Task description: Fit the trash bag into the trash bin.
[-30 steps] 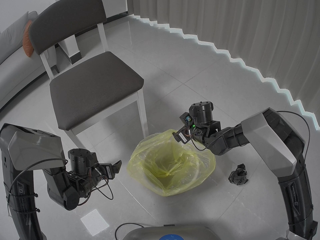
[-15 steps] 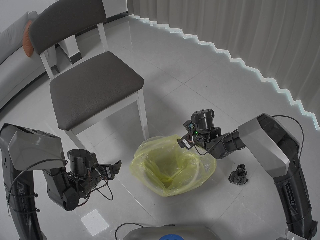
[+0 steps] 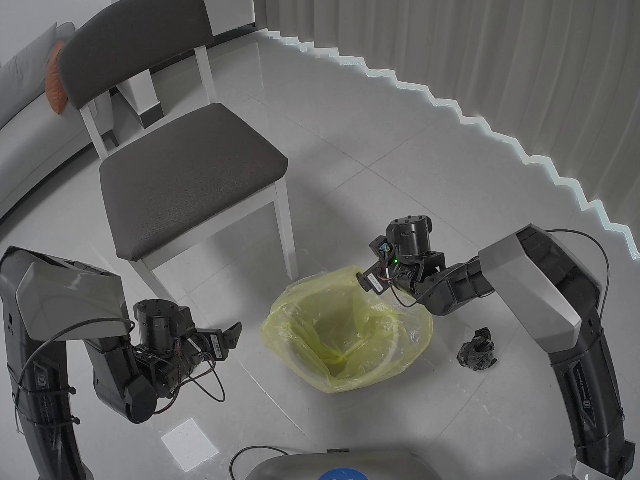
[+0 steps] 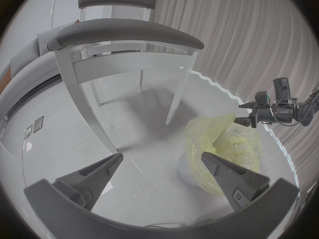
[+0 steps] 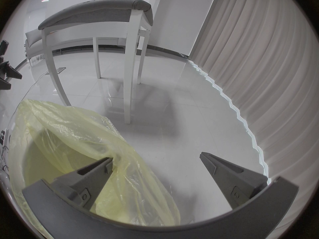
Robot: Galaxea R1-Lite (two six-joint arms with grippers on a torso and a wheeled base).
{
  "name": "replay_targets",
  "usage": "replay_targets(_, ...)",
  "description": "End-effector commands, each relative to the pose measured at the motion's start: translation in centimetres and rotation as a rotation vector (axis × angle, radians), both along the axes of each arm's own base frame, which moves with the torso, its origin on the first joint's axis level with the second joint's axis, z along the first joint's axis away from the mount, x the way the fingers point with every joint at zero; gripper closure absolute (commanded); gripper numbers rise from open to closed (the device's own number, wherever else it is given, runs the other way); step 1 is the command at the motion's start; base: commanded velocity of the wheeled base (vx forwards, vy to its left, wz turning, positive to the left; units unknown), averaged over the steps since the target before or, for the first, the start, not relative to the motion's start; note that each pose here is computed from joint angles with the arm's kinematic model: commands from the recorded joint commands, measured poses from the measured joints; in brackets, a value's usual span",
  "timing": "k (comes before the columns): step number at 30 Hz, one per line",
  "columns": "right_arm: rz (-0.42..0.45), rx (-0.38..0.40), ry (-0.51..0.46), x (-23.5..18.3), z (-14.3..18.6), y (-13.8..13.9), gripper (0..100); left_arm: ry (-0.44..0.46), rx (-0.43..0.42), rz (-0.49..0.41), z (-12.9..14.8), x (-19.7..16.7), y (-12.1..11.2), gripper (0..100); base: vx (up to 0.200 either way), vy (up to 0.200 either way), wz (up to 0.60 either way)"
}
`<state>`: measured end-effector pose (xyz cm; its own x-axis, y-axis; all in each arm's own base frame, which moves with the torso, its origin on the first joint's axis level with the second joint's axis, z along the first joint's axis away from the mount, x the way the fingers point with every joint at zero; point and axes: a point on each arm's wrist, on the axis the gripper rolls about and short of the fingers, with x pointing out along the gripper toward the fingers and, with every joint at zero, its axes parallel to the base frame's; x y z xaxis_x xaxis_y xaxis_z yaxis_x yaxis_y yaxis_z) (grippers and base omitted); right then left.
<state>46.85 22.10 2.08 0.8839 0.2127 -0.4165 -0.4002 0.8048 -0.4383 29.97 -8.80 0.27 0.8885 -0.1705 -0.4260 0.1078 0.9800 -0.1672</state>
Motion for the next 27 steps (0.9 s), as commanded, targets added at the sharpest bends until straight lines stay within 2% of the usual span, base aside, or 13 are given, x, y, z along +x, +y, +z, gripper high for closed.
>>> replay_targets(1, -0.013, 0.023, -0.057, 0.4, 2.5, -0.7, 0, 0.0, 0.0, 0.003, 0.0, 0.0, 0.1, 0, 0.0, 0.0, 0.0)
replay_targets(12, -0.019, 0.028, -0.099, 0.9, 3.3, -1.1, 0, 0.003, 0.0, 0.005, -0.1, -0.2, 0.2, 0, 0.0, 0.0, 0.0)
replay_targets(17, -0.017, 0.009, -0.061, 1.1, 0.8, -0.9, 0, 0.009, 0.002, 0.003, -0.2, -0.3, 0.2, 0, 0.0, 0.0, 0.0)
replay_targets(27, -0.018, -0.002, -0.032, 1.1, -0.7, -0.9, 0, 0.004, -0.003, 0.009, -0.5, -0.8, 0.7, 0, 0.0, 0.0, 0.0)
